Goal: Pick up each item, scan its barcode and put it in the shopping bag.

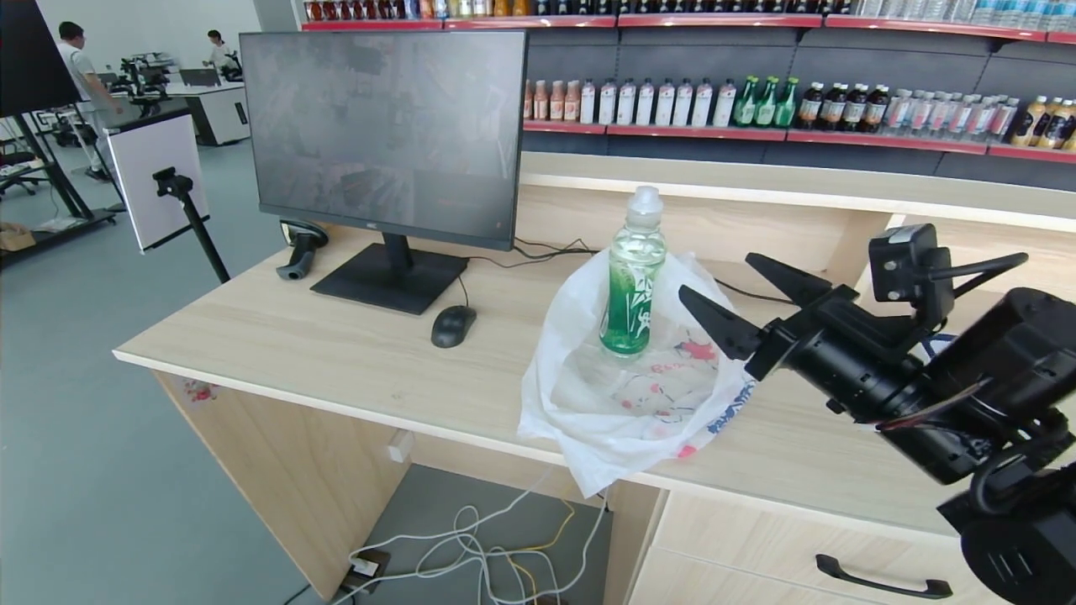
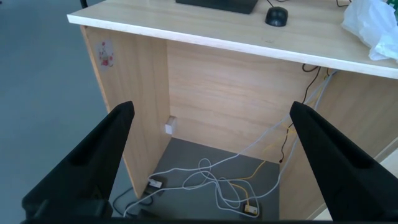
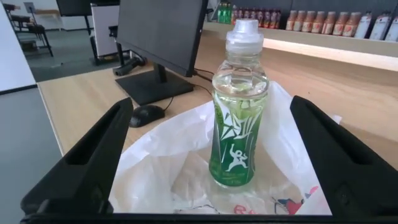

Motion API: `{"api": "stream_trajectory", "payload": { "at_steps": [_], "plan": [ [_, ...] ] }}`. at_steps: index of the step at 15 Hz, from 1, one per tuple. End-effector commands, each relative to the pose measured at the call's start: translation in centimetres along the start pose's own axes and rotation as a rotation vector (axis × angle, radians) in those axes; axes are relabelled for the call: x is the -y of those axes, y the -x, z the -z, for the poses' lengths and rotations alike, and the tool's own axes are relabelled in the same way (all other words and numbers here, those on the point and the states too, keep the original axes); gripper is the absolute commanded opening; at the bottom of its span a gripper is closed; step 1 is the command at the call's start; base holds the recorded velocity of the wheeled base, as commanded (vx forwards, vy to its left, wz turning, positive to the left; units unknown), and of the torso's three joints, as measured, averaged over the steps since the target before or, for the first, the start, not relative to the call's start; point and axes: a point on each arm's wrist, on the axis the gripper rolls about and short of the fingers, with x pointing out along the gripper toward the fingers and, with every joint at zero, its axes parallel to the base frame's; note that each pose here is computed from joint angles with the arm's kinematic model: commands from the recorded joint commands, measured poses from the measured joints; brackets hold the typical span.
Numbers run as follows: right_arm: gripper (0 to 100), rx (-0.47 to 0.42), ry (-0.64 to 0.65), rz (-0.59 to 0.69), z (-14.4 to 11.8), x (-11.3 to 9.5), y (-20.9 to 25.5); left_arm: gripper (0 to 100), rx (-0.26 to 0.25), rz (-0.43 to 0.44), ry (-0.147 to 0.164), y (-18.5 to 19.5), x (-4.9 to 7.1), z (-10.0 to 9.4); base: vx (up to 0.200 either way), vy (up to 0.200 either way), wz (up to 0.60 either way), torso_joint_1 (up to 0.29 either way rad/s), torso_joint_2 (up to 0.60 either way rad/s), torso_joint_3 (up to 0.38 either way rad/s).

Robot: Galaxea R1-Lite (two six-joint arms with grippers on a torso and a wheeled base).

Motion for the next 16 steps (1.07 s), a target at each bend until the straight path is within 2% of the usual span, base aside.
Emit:
{"api": "stream_trajectory", "payload": {
  "at_steps": [1,3,14,16],
  "plan": [
    [100,0.052,0.014,0.004,-2.3,-0.3,1.8,100,0.001,0.000,0.000,0.0,0.0,0.0,0.000,0.000,0.00,0.000,0.00,0.000],
    [100,0.064,0.020,0.007,-2.7,-0.3,2.1,100,0.001,0.000,0.000,0.0,0.0,0.0,0.000,0.000,0.00,0.000,0.00,0.000],
    [100,0.083,0.057,0.042,-3.6,0.4,3.2,100,0.001,0.000,0.002,0.0,0.0,0.0,0.000,0.000,-0.60,0.002,0.00,0.000],
    [100,0.086,0.062,0.040,-3.7,0.4,3.0,100,0.001,0.000,0.005,0.0,0.0,0.0,0.000,-0.200,-0.30,0.000,0.00,-0.005]
  ]
}}
